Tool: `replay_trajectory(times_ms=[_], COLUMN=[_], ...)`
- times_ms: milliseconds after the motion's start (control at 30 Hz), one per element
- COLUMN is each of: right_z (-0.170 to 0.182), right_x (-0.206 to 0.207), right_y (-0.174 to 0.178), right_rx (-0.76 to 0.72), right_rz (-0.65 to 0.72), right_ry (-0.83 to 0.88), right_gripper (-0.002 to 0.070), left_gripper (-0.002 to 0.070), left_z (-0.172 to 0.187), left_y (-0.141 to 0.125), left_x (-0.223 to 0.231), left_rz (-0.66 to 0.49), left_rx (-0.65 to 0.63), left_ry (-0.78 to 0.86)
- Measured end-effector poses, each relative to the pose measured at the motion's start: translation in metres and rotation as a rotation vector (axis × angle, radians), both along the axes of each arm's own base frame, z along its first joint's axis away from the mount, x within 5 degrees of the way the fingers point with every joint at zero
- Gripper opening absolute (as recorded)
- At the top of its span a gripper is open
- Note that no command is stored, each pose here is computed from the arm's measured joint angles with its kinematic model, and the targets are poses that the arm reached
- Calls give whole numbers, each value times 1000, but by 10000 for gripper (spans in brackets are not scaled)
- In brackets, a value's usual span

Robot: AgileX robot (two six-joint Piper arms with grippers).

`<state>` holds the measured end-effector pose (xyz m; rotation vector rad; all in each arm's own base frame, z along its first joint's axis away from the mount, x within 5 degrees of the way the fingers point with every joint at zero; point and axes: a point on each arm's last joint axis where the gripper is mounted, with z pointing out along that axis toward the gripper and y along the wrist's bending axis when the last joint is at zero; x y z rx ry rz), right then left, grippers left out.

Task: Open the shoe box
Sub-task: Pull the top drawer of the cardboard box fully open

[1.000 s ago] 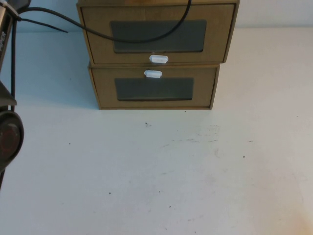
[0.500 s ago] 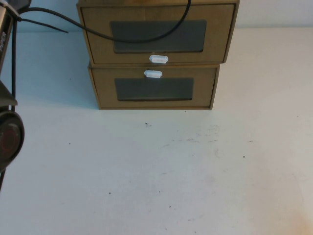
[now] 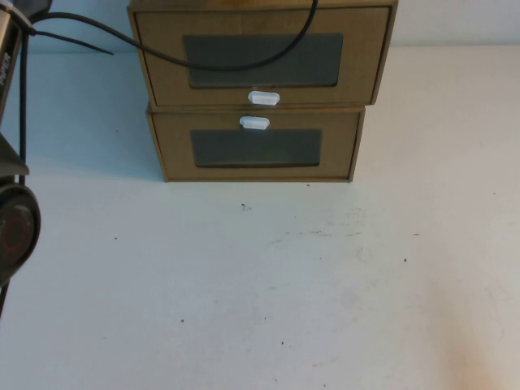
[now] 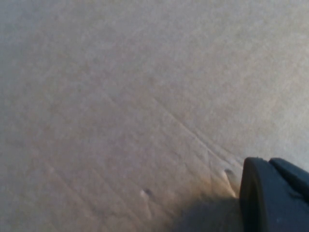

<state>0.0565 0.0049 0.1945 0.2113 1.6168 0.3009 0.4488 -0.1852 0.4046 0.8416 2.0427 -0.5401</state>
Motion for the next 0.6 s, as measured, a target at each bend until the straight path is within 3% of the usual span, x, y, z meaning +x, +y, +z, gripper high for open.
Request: replay_trajectory(times_ms=[233, 367, 600], right_z=[12, 14, 53], right_x=[0, -1, -3], right_y=[-4, 1, 24], right_rx=[274, 433, 364], right_rz=[-35, 6, 216], right_ry=[-121, -65, 238], right_gripper=[-14, -14, -13], left_gripper=[-5, -5, -5], left_z=[0, 0, 0], left_y=[0, 0, 0], left_x=[0, 0, 0], left_rz=[-1, -2, -2], left_rx=[1, 3, 3], left_ry=[1, 4, 5])
